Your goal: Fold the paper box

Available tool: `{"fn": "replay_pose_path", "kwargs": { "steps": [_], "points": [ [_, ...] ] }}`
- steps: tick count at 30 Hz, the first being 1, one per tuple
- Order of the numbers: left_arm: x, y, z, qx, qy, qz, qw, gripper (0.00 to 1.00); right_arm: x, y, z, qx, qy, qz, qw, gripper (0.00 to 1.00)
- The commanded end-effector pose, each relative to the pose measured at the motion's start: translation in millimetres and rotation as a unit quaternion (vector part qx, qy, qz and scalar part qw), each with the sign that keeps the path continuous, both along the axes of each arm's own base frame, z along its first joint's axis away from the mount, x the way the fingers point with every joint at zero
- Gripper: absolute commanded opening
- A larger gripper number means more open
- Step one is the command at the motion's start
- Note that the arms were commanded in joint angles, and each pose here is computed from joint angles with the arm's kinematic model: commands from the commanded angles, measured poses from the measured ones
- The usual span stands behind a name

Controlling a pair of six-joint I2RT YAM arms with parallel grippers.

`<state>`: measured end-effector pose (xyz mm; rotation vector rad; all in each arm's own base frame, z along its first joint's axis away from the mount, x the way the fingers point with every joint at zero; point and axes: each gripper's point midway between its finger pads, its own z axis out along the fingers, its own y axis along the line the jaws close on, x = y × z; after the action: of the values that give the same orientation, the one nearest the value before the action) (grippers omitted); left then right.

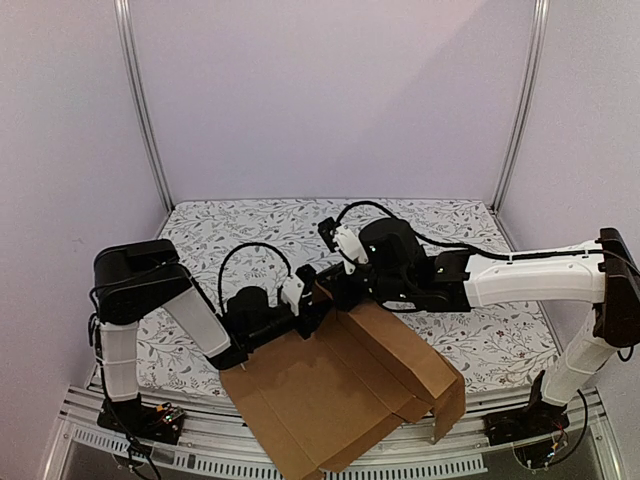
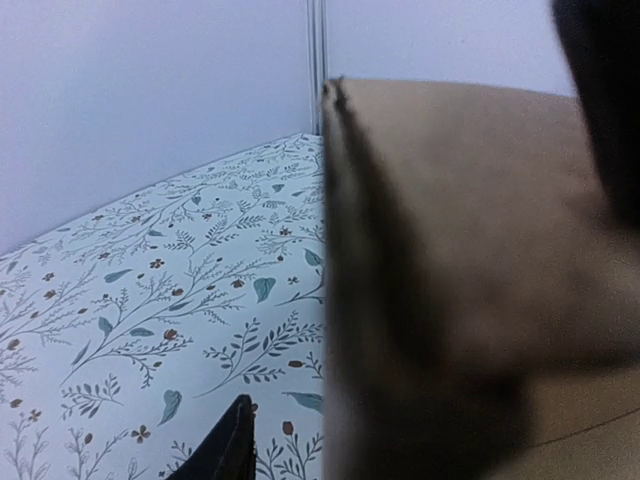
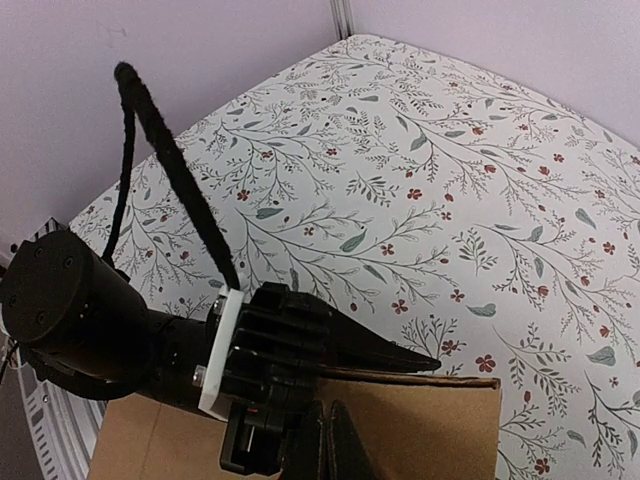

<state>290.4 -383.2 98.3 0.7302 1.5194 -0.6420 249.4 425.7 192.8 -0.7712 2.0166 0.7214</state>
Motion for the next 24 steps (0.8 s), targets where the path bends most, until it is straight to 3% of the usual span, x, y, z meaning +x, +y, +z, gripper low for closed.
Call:
{"fn": "replay_pose_path", "kwargs": {
  "steps": [1, 12, 24],
  "points": [
    [10.3, 0.4, 42.9, -0.082, -0.049, 0.009, 0.995, 0.41, -12.1, -14.7, -38.7, -0.062, 0.042, 0.006, 0.997, 0.00],
    [15.8, 3.8, 38.4, -0.088, -0.034, 0.003, 0.996, 0.27, -10.9, -15.3, -38.8, -0.064, 0.040, 0.002, 0.997, 0.00],
    [6.6, 16.2, 38.1, -0.089, -0.019, 0.003, 0.996, 0.25, -10.6, -13.8, -39.4, -0.064, 0.041, 0.004, 0.997, 0.00]
  ]
}}
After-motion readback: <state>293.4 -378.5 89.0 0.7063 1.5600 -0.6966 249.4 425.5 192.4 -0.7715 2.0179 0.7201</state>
